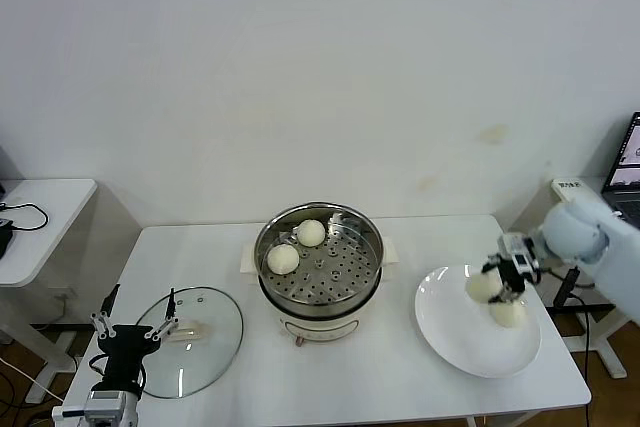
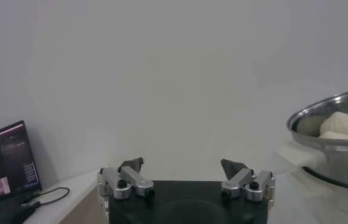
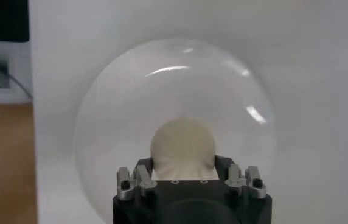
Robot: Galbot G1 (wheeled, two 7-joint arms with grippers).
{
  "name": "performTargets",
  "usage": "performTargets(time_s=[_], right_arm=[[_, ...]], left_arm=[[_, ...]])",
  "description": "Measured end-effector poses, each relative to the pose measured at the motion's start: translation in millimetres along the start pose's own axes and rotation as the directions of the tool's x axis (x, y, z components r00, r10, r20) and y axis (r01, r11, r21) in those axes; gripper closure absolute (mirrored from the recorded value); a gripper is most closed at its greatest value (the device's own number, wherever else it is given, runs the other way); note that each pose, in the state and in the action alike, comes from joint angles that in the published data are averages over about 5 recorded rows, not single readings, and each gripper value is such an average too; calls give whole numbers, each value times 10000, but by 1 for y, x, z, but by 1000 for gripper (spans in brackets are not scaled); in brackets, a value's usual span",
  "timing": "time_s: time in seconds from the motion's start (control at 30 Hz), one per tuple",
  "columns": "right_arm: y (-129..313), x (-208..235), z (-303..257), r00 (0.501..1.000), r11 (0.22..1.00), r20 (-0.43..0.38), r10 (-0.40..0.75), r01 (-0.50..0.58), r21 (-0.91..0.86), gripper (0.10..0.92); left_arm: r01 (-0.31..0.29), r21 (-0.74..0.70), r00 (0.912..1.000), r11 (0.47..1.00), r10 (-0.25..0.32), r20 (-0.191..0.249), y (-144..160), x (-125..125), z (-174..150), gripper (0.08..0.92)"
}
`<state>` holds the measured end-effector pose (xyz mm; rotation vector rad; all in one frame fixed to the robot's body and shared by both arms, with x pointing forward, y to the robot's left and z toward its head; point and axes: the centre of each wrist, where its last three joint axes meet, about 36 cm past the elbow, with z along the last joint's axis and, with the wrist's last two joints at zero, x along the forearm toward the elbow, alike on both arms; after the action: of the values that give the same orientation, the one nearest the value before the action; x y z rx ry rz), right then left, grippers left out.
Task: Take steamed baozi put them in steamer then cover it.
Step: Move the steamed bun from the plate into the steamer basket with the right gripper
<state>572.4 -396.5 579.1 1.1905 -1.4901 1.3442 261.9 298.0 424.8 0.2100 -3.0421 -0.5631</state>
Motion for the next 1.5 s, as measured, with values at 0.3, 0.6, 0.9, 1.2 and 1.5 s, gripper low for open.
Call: performTargets(time_s=[0.3, 0.6, 0.9, 1.2, 1.5], right_arm=[[-55, 49, -57, 9926, 9944, 865, 857, -906, 550, 391], [-87, 77, -144, 9799, 9700, 1640, 1133, -1448, 1951, 386], [-82, 52, -226, 9780, 9172, 2037, 457, -1219, 3793, 386], [-66, 10, -281, 9815, 8094, 1890, -303, -868, 5807, 386], [-56, -17, -314, 9869, 6369, 1537, -486, -879, 7659, 381]], left_arm=[[63, -27, 10000, 10000, -63, 2, 2, -2, 1, 177], [175, 9, 9998, 9998, -175, -72, 2, -2, 3, 177], [318, -8, 9995, 9995, -319, -79, 5, -1, 4, 177], [485, 51, 9988, 9988, -485, 37, 8, -4, 1, 177], [595, 189, 9982, 9980, -596, 63, 7, -5, 0, 177]])
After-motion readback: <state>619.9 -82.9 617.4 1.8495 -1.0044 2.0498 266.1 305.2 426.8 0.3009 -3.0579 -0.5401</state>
